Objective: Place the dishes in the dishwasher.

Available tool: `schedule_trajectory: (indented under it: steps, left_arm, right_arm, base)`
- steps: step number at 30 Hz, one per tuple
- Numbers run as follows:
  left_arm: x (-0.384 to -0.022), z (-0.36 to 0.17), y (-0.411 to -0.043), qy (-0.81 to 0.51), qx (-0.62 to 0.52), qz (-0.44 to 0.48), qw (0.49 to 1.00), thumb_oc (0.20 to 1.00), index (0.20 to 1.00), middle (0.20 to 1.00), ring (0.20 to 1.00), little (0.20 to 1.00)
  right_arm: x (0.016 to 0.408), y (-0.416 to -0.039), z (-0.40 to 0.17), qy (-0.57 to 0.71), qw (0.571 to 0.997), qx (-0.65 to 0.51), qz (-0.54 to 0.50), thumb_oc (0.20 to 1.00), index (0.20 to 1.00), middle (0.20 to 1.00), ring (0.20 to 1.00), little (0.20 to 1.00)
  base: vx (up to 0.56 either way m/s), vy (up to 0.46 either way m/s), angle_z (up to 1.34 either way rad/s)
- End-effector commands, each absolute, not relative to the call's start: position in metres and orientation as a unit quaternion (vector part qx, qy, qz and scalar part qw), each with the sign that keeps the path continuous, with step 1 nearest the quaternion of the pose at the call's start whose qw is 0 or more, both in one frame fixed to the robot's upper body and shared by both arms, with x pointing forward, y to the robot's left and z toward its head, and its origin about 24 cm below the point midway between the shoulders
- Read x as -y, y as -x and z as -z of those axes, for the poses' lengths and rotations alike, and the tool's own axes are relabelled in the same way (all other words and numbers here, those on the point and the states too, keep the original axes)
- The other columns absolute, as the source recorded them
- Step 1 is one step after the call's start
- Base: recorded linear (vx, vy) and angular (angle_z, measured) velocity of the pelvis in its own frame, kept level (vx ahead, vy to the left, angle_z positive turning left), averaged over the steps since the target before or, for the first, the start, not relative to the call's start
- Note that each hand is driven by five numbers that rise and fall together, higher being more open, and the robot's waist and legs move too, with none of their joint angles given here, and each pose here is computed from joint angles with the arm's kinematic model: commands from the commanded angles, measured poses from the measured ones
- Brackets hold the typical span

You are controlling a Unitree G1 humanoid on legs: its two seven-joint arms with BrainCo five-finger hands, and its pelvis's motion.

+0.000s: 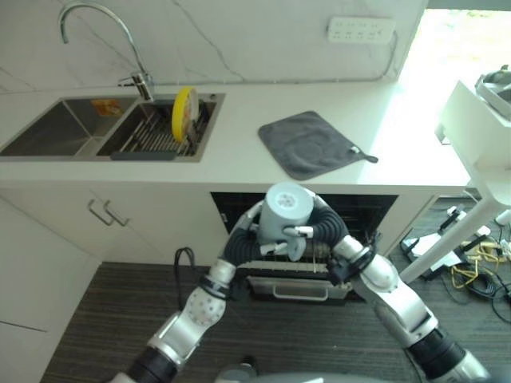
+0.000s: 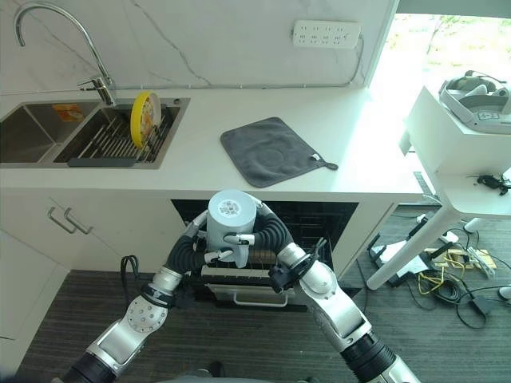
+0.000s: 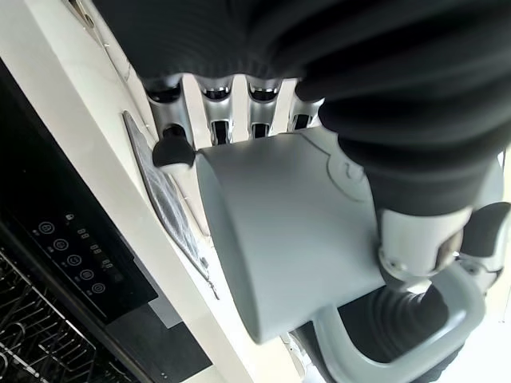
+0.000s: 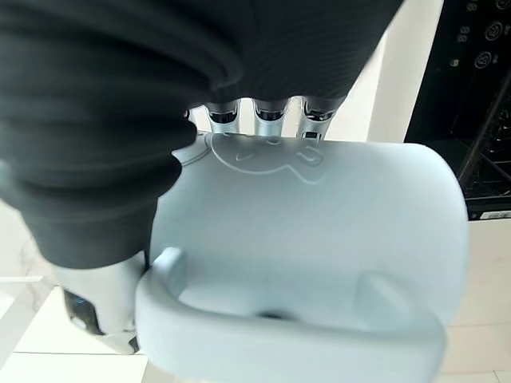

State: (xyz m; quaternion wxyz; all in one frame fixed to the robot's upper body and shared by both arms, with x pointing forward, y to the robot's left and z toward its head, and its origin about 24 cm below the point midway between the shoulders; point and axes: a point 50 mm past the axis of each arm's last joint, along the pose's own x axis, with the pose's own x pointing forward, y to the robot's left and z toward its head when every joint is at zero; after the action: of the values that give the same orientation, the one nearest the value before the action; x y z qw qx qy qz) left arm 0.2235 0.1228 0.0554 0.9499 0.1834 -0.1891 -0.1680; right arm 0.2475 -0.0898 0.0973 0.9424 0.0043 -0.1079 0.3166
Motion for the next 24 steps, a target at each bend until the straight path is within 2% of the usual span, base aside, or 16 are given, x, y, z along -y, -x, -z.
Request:
schedule_trajectory:
  steps: [1,7,8,24]
  left_arm:
    - [-0.104,-0.081,-0.231,-0.182,0.274,0.215,0.920,0.200,0.200,0.200,0.200,0.200]
    - [-0.106,-0.078,-0.233,-0.173,0.251,0.204,0.930,0.200,0.200,0.200,0.200,0.200]
    - [-0.107,-0.076,-0.233,-0.171,0.245,0.200,0.933,1.000,1.000,1.000,1.000,1.000]
    - [-0.117,-0.061,-0.233,-0.162,0.192,0.155,0.955,1.000,1.000,1.000,1.000,1.000]
  right_arm:
    - [0.075,-0.253,-0.138,0.006,0.918,0.223,-0.327,0.200,0.200,0.200,0.200,0.200]
    - [0.078,-0.254,-0.143,0.002,0.920,0.236,-0.314,0.200,0.200,0.200,0.200,0.200]
    - [0.078,-0.255,-0.144,0.000,0.920,0.237,-0.311,0.200,0.200,0.200,0.200,0.200]
    - [0.114,-0.257,-0.144,-0.098,0.944,0.263,-0.171,0.200,0.200,0.200,0.200,0.200]
  base:
    - [0.00,0.000,0.00]
    - [0.00,0.000,0.00]
    - [0.00,0.000,0.00]
    - [0.00,0.002,0.01]
